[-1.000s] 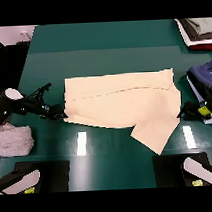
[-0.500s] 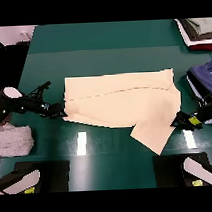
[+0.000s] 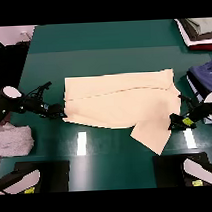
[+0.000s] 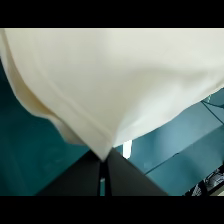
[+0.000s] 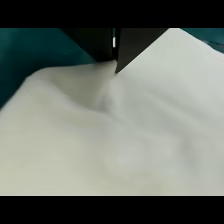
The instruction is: Fold the shirts.
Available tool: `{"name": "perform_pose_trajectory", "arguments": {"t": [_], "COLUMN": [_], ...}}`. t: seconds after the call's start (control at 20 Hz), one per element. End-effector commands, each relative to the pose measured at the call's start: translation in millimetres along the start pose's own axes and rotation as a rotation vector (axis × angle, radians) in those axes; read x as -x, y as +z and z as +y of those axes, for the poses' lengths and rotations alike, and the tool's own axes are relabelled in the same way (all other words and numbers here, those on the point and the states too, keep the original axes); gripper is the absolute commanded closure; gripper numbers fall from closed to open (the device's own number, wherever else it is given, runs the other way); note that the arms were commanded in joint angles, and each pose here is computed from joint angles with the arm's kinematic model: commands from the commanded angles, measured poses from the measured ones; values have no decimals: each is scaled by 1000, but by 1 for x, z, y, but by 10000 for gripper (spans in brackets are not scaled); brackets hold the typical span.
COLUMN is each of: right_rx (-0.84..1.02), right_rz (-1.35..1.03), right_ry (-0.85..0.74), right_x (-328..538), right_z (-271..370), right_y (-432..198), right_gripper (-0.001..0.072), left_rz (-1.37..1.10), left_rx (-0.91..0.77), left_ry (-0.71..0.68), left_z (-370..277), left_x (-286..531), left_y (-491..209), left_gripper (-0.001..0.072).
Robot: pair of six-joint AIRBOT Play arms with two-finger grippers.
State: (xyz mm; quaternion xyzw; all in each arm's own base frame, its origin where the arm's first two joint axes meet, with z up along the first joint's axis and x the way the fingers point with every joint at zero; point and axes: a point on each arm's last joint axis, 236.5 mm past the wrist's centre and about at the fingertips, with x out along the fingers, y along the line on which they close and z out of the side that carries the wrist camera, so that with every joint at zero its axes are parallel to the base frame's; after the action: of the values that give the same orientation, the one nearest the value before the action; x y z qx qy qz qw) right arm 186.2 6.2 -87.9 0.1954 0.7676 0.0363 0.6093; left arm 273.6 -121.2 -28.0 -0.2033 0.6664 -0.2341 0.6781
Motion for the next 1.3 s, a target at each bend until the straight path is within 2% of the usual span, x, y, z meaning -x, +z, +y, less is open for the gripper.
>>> {"name": "perform_pose_trajectory", "arguments": {"t": [0.0,0.3,0.4,0.6,0.75,1.0,1.25], "right_rx": [64,133,148,165,189,266,258], "right_rz": [25,-271,-342,-490,-517,-528,-485], "right_ry": [-75,-127,-101,-50,-53,-56,-53], "right_x": [22,104,122,153,159,150,139], "right_z": [-4,17,30,49,56,85,86], "right_y": [-26,-28,-20,31,70,129,167], "right_gripper": [690,691,691,691,691,691,690], "left_rz": [74,-145,-185,-342,-487,-396,-368], "left_rx": [-54,-184,-207,-206,-200,-91,21], "left_ry": [46,105,112,142,165,163,133], "left_z": [2,-39,-44,-40,-37,-2,26], "left_x": [14,75,83,92,105,65,26], "left_y": [-15,-26,-26,12,46,67,92], "left_gripper": [687,686,686,685,685,685,685]}}
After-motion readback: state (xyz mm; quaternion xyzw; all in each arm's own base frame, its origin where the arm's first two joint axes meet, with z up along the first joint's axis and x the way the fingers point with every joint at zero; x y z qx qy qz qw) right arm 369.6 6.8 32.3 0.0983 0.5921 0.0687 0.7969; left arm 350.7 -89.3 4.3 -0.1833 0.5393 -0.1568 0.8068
